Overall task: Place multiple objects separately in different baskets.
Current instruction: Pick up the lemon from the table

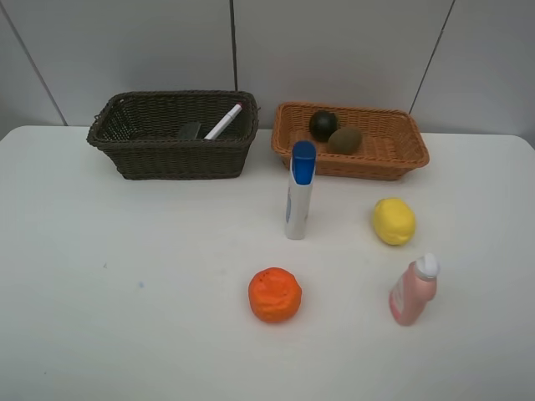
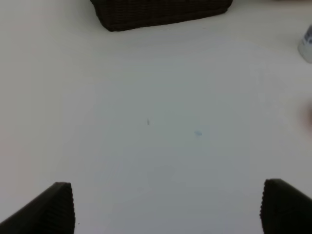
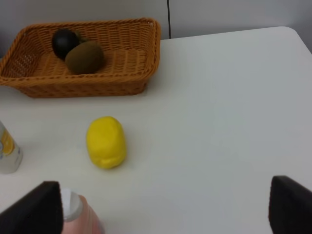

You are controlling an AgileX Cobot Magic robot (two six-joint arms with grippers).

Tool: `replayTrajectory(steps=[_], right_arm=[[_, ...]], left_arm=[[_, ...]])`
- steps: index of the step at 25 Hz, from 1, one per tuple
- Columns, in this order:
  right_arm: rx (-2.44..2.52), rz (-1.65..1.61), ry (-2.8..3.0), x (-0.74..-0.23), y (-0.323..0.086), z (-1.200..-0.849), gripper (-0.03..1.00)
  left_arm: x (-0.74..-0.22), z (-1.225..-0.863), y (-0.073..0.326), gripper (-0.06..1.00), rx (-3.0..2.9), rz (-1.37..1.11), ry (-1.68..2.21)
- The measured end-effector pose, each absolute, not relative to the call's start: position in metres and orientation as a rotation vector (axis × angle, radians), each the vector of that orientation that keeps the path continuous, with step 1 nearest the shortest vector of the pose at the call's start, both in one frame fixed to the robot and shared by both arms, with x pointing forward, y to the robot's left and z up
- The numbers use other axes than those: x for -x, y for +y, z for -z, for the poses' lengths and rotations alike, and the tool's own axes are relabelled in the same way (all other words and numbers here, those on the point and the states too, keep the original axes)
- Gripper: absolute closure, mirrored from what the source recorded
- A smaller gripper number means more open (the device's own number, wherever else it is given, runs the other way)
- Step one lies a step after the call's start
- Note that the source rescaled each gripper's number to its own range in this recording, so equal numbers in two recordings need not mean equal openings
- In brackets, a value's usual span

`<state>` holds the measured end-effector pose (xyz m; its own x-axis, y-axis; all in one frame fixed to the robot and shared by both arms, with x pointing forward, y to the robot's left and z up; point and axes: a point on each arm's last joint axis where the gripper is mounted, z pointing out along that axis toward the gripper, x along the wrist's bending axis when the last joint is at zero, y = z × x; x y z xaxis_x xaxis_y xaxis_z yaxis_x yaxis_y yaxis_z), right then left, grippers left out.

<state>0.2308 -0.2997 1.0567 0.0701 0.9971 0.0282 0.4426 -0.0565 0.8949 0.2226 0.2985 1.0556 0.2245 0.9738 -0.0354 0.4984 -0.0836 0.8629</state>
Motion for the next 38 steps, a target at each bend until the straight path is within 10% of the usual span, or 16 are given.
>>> replayTrajectory(steps=[26,38], right_arm=[[-1.617,-0.918,1.481,-0.234,-0.300,-1.057,-0.03],[-2.047,-0.440,1.798,-0.380,-0.309,-1.048,-0.03]], left_arm=[[-0.230,-1.054,0.295,-0.06,-1.676,-0.778,1.314],[-0.230,-1.054,0.295,-0.06,-1.676,-0.780,1.312]])
